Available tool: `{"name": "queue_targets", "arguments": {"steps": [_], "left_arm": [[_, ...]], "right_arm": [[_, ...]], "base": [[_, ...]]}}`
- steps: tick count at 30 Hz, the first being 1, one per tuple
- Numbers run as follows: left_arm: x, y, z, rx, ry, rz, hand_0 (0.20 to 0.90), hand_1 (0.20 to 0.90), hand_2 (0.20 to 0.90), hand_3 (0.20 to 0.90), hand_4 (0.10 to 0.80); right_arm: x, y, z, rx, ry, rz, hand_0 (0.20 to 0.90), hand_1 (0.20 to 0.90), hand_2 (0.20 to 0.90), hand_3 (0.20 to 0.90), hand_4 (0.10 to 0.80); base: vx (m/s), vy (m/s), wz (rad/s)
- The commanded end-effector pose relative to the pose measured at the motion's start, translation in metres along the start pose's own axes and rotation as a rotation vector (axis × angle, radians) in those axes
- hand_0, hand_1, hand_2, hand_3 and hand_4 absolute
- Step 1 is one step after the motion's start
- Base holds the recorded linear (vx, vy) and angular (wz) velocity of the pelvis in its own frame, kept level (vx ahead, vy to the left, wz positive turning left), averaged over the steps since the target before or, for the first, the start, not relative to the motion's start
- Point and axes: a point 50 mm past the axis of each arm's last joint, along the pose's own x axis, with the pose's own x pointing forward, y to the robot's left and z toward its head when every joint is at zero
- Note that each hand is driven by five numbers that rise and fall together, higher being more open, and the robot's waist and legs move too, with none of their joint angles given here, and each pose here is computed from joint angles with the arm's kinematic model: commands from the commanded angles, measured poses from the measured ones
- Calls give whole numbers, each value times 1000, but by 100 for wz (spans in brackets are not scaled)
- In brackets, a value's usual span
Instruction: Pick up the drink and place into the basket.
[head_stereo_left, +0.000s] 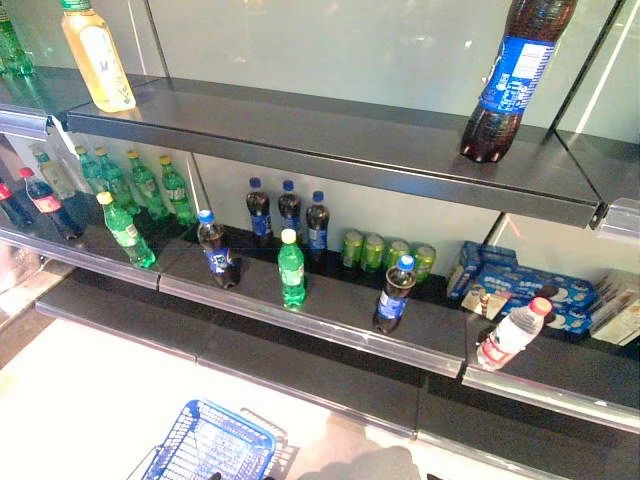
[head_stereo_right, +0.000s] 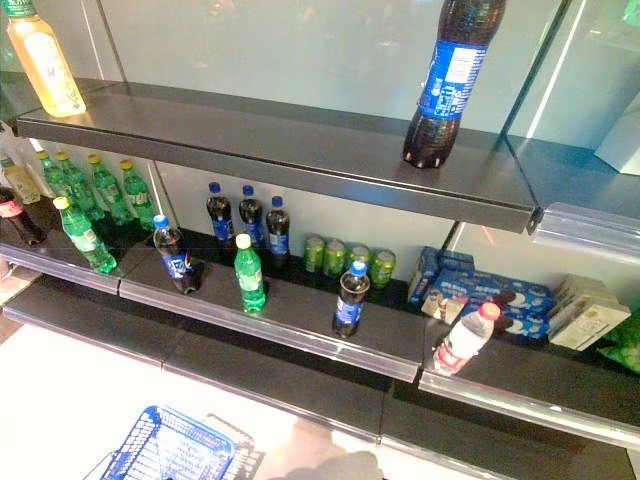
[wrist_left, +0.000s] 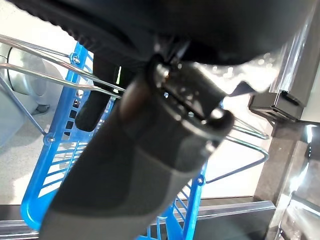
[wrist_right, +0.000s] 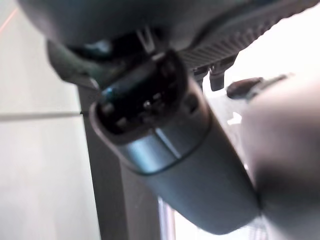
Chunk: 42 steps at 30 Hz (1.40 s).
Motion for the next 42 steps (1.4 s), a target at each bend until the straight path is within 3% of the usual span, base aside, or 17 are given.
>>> {"name": "queue_targets", "arguments": {"steps": [1,4,11,16,22,27,36,42], "left_arm": [[-1,-62,16,75,-69,-202,300,300,300,200,100],[-2,-66,19,84,-84,-212,300,300,300,200,100],[-1,-57,29,76,-101,-206,300,300,300,200,100],[0,-41,27,66,-105,-187,300,300,300,200,100],[-1,-30,15,21,-92,-159,300,300,300,200,100],[-2,-24,9,-13,-84,-145,300,300,300,200,100],[-1,-13,12,-9,-95,-146,300,300,300,200,100],[-2,-17,12,-12,-97,-159,300,300,300,200,100]], "right_arm": [[4,16,62,-126,-258,59,900,900,900,900,800],[-3,28,96,-165,-388,126,900,900,900,900,800],[-49,46,164,-313,-741,322,900,900,900,900,800],[-109,54,216,-406,-1060,473,900,900,900,900,800],[-178,36,261,-300,-1428,443,900,900,900,900,800],[-205,25,270,-275,-1570,409,900,900,900,900,800],[-241,11,274,-293,-1682,560,900,900,900,900,800],[-258,5,278,-238,-1785,543,900,900,900,900,800]], "base": [[-27,-34,2],[-24,-38,3],[-8,-30,9],[1,-5,1],[0,0,0],[-9,24,-8],[-17,-13,-6],[0,0,0]]}}
